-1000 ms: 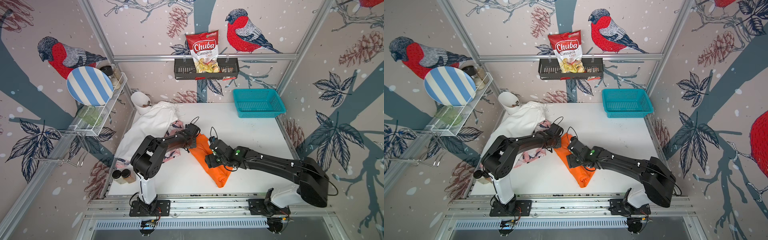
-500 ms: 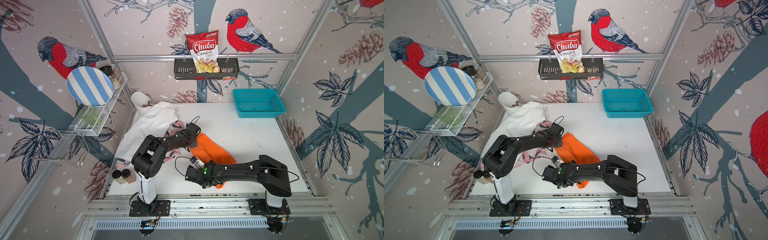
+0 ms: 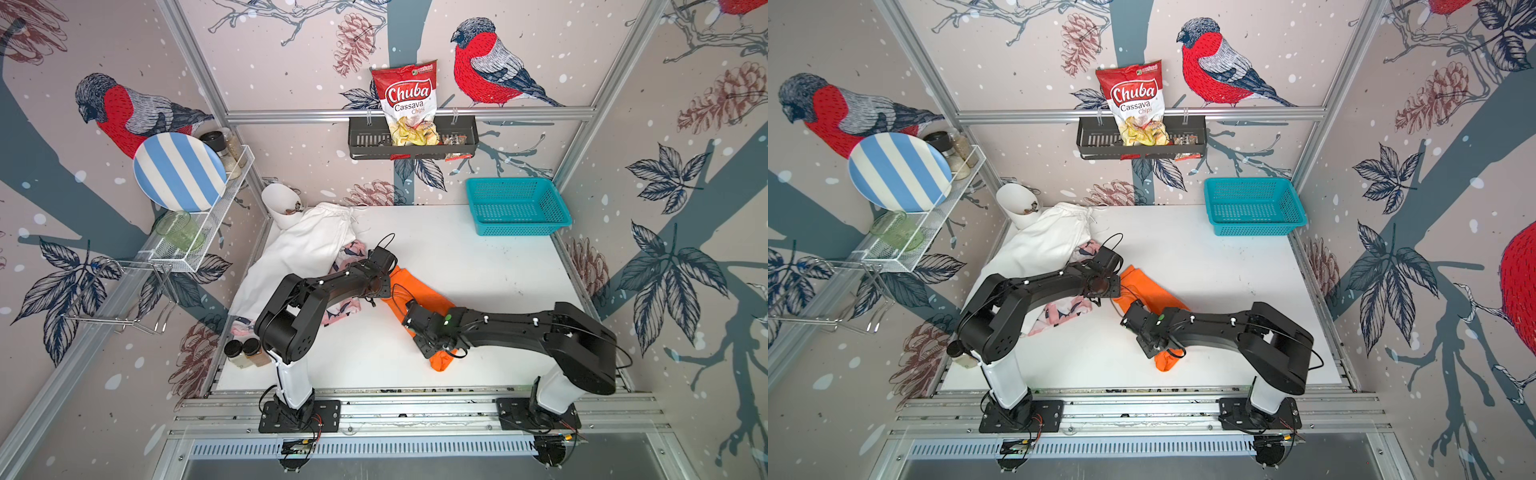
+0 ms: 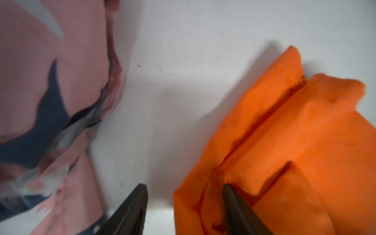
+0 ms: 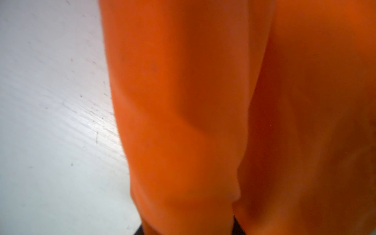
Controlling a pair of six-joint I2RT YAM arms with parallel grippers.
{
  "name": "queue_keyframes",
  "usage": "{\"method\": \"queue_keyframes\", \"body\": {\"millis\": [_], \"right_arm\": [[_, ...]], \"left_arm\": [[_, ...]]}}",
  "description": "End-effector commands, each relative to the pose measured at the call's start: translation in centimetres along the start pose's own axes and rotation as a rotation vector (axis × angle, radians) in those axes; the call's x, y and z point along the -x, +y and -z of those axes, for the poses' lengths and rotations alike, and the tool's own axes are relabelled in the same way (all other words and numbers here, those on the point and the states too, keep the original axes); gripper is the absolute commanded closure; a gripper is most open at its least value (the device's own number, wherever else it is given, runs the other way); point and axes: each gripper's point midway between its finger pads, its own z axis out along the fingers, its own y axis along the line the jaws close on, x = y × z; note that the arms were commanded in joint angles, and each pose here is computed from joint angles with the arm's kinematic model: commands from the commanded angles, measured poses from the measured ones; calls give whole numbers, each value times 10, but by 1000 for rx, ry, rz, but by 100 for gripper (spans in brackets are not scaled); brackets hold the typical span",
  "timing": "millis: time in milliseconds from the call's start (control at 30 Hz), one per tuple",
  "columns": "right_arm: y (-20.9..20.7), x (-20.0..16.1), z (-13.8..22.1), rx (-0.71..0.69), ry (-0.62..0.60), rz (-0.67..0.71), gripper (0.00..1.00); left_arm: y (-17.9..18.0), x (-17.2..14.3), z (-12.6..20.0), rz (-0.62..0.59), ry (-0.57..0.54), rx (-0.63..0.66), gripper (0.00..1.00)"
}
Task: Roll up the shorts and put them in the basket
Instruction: Roll the shorts at the center of the board.
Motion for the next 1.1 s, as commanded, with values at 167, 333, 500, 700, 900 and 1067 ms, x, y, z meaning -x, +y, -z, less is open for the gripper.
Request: {"method": "queue_keyframes", "body": {"millis": [167,333,500,700,900,1067], "right_arm": [[82,16,31,640,0,-105,69],[78,18,26,810,14,-231,70],[62,10,9,938,37,-358,70],[37,-8,-18,840,75,-423,54],[16,-9,-8,602,44,-355,41],[4,-14,14,424,29,-272,27]], "left_arm": [[16,-12,54,51,-15,-7,32],[11,-24,78,84,-32,-66,30],[-12,-42,74,86,6,-149,26],[-23,-54,38,81,51,-123,26],[-10,-66,6,52,103,-41,33],[-5,-76,-11,33,140,-19,35]]}}
